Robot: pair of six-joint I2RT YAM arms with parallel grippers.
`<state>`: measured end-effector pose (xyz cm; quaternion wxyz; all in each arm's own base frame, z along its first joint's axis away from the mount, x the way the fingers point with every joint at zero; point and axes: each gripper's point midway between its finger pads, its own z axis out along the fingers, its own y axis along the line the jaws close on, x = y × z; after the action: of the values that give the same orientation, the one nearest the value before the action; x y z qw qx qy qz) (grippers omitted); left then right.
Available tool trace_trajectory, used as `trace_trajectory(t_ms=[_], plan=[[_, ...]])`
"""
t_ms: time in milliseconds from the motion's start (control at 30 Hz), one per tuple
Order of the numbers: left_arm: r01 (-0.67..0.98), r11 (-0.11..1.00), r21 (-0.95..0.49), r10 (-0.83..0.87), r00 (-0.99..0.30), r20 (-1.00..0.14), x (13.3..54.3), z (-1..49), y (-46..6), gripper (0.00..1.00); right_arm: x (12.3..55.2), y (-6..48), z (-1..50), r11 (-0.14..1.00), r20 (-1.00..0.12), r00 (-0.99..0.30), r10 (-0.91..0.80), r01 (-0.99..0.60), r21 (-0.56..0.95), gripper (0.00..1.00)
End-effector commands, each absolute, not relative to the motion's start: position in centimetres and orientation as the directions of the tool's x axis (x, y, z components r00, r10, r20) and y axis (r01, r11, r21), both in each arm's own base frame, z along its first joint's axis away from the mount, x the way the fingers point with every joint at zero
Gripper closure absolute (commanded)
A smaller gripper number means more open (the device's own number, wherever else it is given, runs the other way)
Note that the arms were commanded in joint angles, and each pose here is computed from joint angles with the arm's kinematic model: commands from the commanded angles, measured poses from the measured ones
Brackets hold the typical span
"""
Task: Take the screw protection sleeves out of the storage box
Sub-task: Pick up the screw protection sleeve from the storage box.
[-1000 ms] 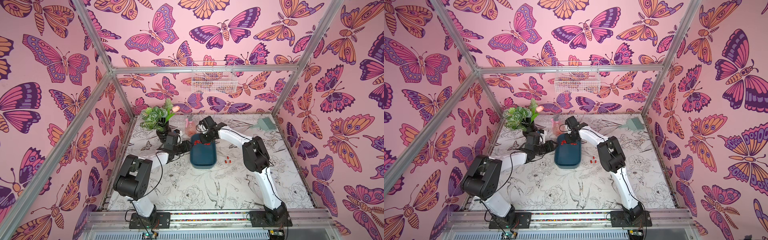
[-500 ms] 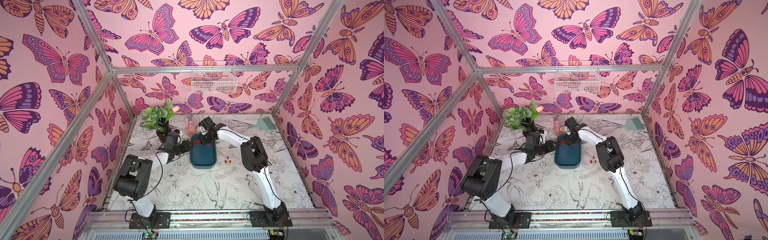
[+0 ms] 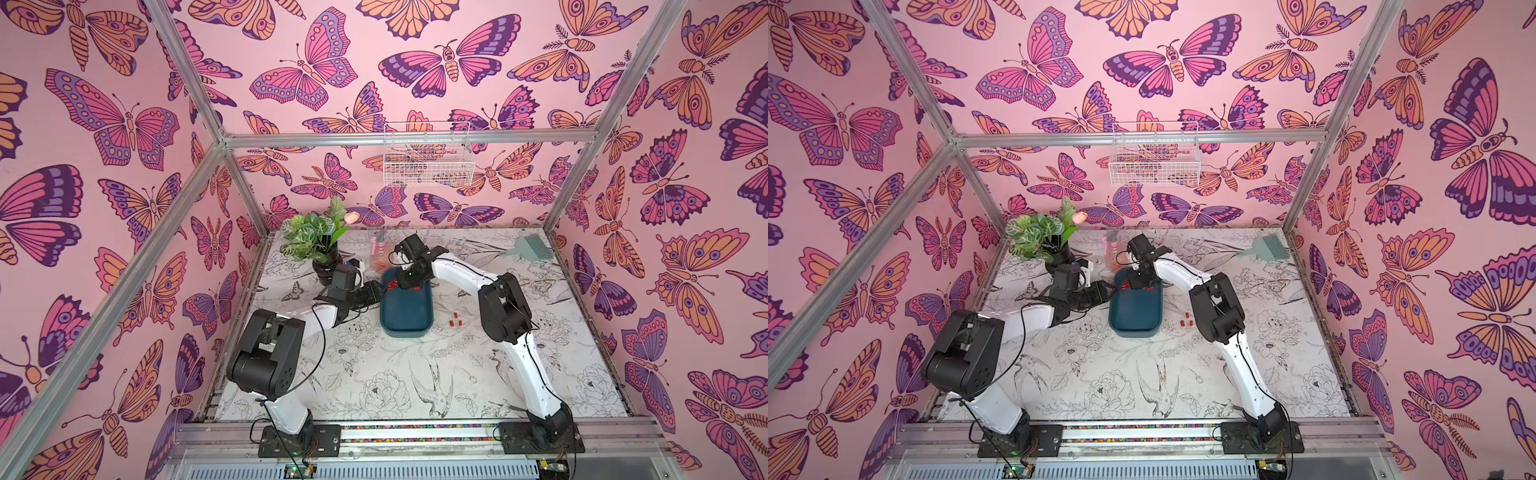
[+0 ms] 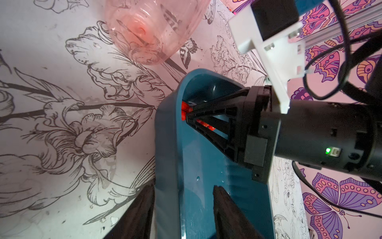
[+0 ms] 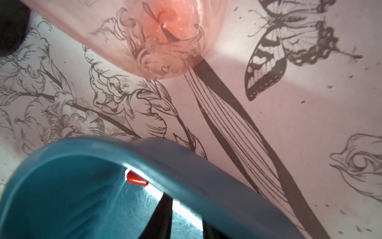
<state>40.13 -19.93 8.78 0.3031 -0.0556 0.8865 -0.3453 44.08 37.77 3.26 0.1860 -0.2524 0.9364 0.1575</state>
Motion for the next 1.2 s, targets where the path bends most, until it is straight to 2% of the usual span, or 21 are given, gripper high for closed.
trace_trajectory(t_ms=[0,200,400,900,1167], plan=[[0.114,0.757,-0.643,-0.296,-0.818,-0.494,40.2,8.5,-19.8,0.49,43.5,37.9,1.9,0.820,-0.392,-0.808,-0.440,-0.540,0.192,0.71],[0.114,0.757,-0.643,-0.297,-0.817,-0.495,40.2,8.5,-19.8,0.49,43.5,37.8,1.2,0.823,-0.377,-0.814,-0.443,-0.536,0.189,0.75],[0.114,0.757,-0.643,-0.296,-0.818,-0.493,40.1,8.4,-19.8,0.49,43.3,37.6,1.0,0.827,-0.364,-0.818,-0.445,-0.531,0.184,0.84],[0.113,0.757,-0.643,-0.298,-0.817,-0.494,40.2,8.5,-19.8,0.49,42.9,36.9,6.1,0.824,-0.443,-0.794,-0.417,-0.536,0.183,0.95],[0.112,0.759,-0.641,-0.299,-0.815,-0.496,40.2,8.5,-19.7,0.49,42.7,36.9,6.2,0.825,-0.439,-0.796,-0.416,-0.534,0.186,0.98]])
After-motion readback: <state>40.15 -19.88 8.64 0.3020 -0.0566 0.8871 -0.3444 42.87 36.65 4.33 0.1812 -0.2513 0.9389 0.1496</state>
